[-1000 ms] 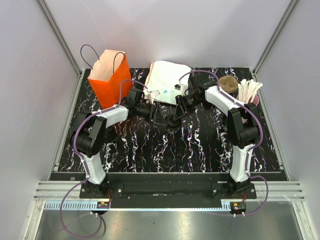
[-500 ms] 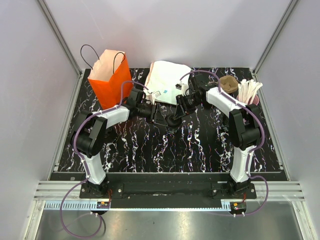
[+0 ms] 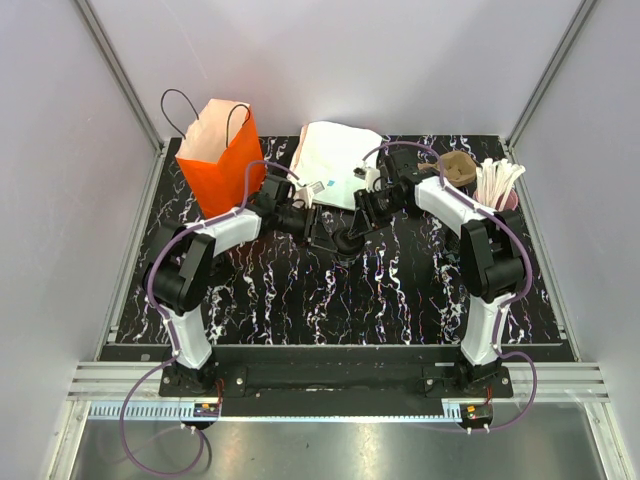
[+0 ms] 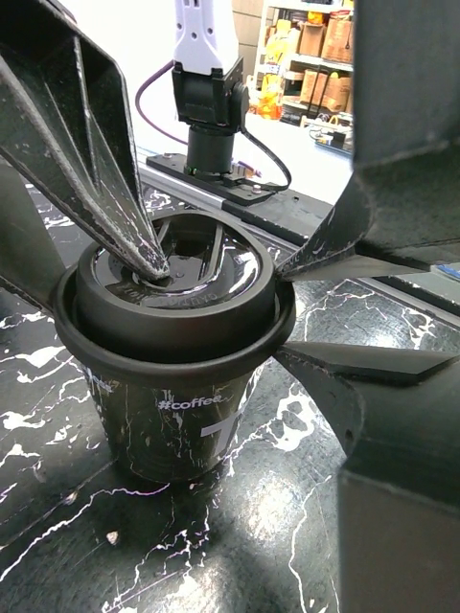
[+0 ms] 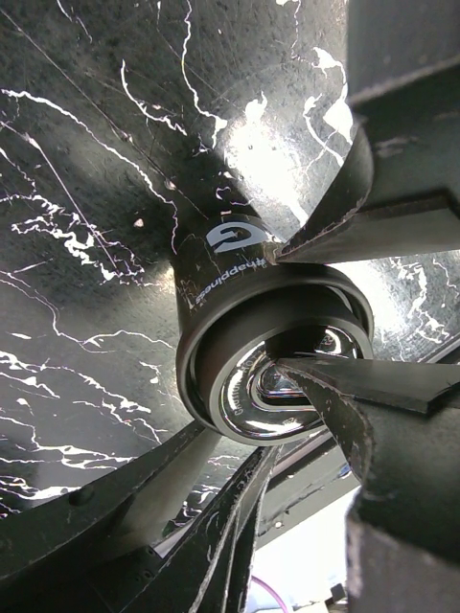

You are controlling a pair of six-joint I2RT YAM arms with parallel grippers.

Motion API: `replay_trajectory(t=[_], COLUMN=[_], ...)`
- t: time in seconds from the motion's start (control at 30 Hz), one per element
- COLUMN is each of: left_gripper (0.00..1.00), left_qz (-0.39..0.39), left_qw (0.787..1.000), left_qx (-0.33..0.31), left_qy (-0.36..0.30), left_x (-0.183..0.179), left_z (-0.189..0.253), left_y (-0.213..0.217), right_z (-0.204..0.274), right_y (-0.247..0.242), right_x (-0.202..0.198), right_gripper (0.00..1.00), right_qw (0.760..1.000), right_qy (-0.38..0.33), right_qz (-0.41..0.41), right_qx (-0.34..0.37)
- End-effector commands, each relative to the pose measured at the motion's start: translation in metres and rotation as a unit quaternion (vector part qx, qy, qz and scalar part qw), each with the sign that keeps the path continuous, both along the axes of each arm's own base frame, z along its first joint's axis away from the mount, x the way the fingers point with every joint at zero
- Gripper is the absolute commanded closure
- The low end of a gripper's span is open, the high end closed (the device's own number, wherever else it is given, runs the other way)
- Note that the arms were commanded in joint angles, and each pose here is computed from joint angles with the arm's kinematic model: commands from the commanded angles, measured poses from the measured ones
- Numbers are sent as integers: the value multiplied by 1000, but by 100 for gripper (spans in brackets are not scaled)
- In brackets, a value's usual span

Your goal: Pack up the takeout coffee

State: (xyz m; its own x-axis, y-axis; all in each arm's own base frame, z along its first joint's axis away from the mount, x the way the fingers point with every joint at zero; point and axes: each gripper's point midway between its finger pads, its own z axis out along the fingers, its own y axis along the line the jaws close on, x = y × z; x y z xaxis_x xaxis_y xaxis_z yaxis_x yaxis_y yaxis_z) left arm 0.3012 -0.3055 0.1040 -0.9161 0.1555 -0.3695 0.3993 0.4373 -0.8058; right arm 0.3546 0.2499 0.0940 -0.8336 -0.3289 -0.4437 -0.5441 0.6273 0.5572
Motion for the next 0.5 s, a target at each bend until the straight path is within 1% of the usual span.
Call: replay_trajectory(t=[0.0,0.07,0.13,0.17,0.2,0.23,0.47], left_gripper=[88,89,89,89,84,83,83], left_qz=[6,12,9,11,9,11,10], left_qw=[995,993,992,991,990,989,980], left_qx=[93,116,125,134,135,147,195], left_qy=[-26,-27,-28,-26,-28,-28,-42], left_x=[0,1,-1,-1,-2,-1,-1], left_z=[-48,-56,-61,-66,-66,-69,-79], left_y=[-2,2,1,2,0,3,5], right_z=[-75,-77,-79,-79,-78,-78,-85], right_y=[-45,-47,-47,-47,-47,-47,-48], right_x=[14,14,12,12,13,13,9], right_gripper=[100,100,100,100,100,100,100], right_qw=[987,987,987,987,987,987,986], right_qy=[-28,-26,-25,-24,-25,-26,-17], right_qz=[-30,-33,-34,-36,-37,-38,-37], right_qx=[-153,-157,-157,-157,-157,-156,-162])
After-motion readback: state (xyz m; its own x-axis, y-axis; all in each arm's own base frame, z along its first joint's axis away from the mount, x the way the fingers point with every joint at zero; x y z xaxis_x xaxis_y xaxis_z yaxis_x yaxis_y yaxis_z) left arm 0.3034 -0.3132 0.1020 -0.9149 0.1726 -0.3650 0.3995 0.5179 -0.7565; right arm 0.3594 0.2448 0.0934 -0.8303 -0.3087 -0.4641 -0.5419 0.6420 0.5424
